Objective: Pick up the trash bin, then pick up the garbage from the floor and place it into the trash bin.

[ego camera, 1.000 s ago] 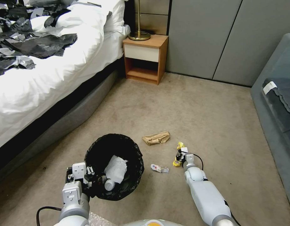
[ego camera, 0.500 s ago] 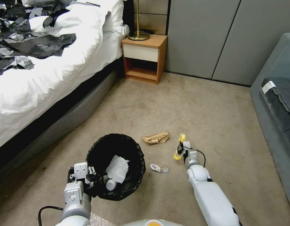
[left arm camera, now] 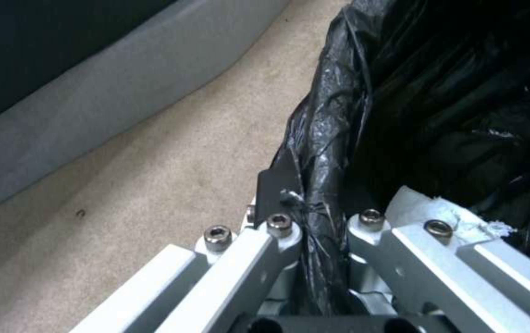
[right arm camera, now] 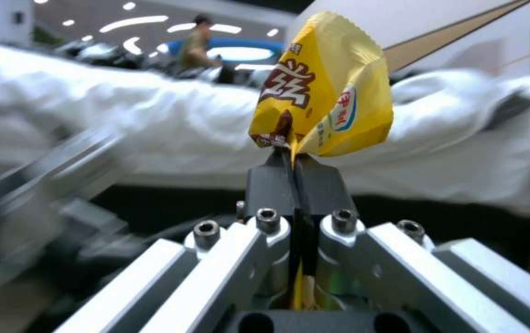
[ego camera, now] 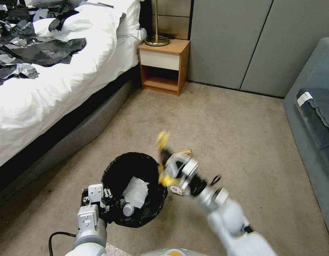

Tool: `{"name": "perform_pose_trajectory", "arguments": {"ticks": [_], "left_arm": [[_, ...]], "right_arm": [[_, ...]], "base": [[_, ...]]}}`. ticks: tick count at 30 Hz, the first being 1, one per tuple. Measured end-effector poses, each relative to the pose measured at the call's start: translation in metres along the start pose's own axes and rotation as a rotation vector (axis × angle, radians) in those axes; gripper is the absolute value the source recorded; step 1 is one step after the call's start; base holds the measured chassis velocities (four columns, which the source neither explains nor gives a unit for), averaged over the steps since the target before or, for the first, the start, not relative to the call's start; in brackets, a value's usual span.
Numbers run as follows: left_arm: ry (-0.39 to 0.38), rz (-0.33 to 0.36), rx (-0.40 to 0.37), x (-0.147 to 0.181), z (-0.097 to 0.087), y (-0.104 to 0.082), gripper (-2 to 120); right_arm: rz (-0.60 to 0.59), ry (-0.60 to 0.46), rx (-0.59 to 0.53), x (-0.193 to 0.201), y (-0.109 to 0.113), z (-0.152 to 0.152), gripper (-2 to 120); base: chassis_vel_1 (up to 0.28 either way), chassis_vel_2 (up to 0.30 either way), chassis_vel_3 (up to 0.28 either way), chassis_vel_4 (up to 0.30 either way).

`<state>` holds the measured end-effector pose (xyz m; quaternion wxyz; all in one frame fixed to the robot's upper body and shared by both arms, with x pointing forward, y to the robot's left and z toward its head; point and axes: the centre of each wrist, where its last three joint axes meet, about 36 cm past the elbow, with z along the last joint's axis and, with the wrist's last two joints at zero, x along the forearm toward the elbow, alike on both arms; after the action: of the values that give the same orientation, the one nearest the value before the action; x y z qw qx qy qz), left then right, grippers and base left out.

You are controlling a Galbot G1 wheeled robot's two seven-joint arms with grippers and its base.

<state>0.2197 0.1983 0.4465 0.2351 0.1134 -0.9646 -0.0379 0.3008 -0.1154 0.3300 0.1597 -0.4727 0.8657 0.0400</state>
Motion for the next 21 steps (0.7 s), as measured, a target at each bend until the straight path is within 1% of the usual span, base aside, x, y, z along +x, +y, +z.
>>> {"name": "perform_pose_trajectory", "arguments": {"ticks": [1, 2, 3, 4, 7, 13, 16, 21], "left_arm": [[0.0, 0.0, 0.0, 0.0, 0.0, 0.0, 1], [0.0, 0.0, 0.0, 0.0, 0.0, 0.0, 1], [0.0, 0.0, 0.0, 0.0, 0.0, 0.0, 1], [0.0, 0.0, 0.0, 0.0, 0.0, 0.0, 1], [0.0, 0.001, -0.001, -0.001, 0.0, 0.0, 1], [-0.003, 0.009, 0.001, 0.004, -0.002, -0.001, 1], [-0.01, 0.02, 0.001, 0.007, -0.005, -0.005, 1], [-0.008, 0.025, 0.0, 0.009, -0.004, -0.007, 1]], "right_arm": [[0.0, 0.0, 0.0, 0.0, 0.0, 0.0, 0], [-0.016, 0.016, -0.009, 0.001, 0.008, 0.006, 0], [-0.047, 0.053, -0.035, 0.004, 0.026, 0.019, 0], [-0.047, 0.053, -0.035, 0.004, 0.026, 0.019, 0], [-0.048, 0.114, -0.051, 0.012, 0.037, 0.036, 0], [-0.028, 0.173, -0.067, 0.008, 0.037, 0.054, 0], [-0.022, 0.208, -0.078, -0.006, 0.033, 0.069, 0], [-0.008, 0.238, -0.071, -0.02, 0.025, 0.081, 2]], "base": [[0.0, 0.0, 0.0, 0.0], [0.0, 0.0, 0.0, 0.0], [0.0, 0.0, 0.0, 0.0], [0.0, 0.0, 0.0, 0.0], [0.0, 0.0, 0.0, 0.0], [0.0, 0.0, 0.0, 0.0], [0.0, 0.0, 0.0, 0.0], [0.0, 0.0, 0.0, 0.0]]}}
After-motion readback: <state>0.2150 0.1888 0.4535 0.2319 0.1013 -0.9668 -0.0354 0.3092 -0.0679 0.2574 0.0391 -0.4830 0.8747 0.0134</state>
